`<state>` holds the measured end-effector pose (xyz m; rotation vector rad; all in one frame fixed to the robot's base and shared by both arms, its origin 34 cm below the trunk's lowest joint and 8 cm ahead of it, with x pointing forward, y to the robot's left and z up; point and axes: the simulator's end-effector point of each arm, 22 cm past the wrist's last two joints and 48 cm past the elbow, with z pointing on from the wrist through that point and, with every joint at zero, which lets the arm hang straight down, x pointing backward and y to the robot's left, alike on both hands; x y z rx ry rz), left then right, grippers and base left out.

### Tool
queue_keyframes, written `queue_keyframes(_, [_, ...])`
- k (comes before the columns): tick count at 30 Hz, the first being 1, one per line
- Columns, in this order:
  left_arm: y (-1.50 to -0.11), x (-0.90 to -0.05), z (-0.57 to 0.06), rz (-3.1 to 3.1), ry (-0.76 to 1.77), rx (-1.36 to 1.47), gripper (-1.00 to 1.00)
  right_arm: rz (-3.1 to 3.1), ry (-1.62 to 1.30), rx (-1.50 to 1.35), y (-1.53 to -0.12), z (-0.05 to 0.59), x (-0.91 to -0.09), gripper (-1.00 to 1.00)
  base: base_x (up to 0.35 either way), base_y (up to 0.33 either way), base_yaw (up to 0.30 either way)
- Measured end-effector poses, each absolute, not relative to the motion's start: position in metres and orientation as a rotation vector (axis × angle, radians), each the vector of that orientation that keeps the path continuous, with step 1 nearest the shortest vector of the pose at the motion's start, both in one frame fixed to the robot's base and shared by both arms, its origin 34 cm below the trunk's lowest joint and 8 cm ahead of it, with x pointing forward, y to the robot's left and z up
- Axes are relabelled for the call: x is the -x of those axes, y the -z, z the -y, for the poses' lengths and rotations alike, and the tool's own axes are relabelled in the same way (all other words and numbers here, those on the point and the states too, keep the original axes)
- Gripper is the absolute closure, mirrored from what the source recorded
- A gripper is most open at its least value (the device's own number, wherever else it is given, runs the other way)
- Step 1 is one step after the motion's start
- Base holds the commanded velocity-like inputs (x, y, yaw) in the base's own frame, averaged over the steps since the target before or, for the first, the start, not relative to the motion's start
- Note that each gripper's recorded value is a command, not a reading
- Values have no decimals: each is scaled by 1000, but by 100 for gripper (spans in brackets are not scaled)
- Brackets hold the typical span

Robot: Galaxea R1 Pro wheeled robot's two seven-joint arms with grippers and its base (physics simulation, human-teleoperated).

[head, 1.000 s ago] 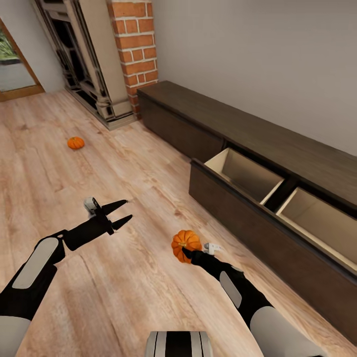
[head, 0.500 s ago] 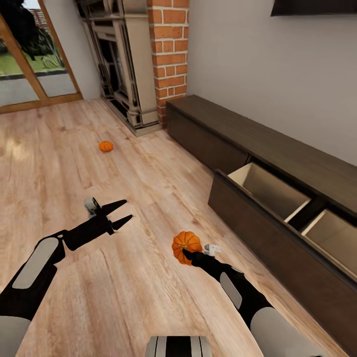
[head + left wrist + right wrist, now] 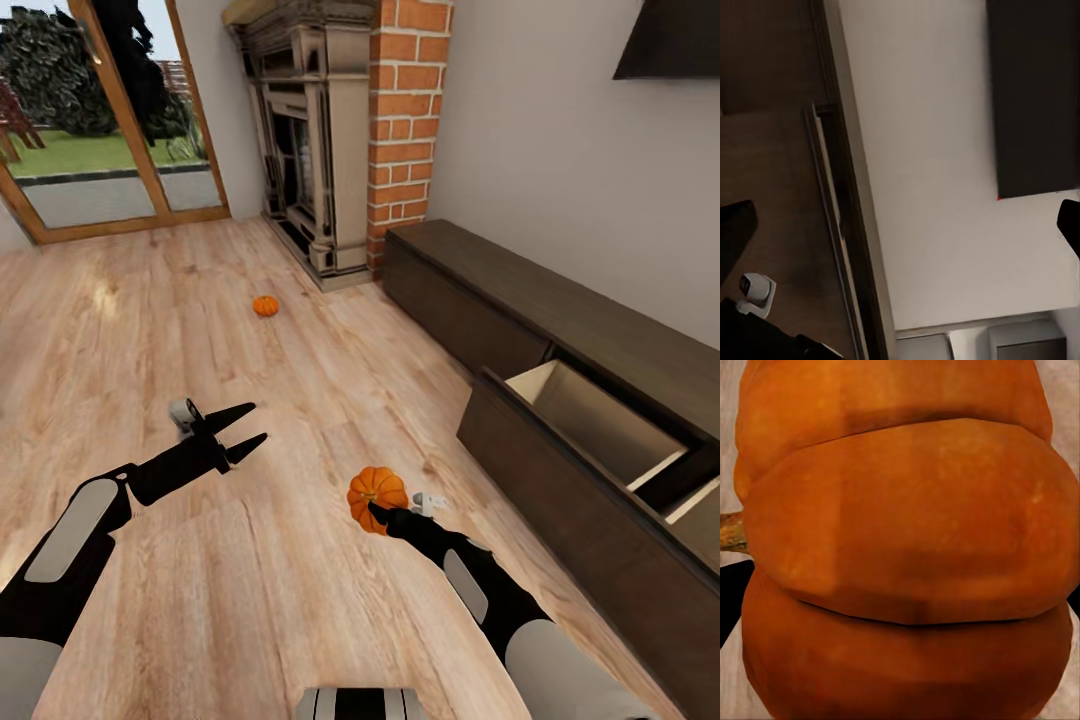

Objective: Place each of the two pumpkins and all three candles from the living room inside a cabinet in the living room (use any cabinet), then make sure every cabinet is closed, and position the cauldron so it is next to a table in the living room.

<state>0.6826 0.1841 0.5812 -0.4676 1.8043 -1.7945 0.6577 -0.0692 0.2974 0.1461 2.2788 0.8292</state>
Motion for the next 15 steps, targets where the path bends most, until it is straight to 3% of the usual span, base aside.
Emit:
queue_keyframes(5, [-594, -681, -184, -1792, 1792, 448, -100, -2257, -820, -140, -309, 73, -663, 100, 0, 0, 186])
queue_keyframes(15, [-619, -677, -184, -1765, 1789, 410, -100, -2218, -813, -122, -334, 74, -670, 100, 0, 0, 24])
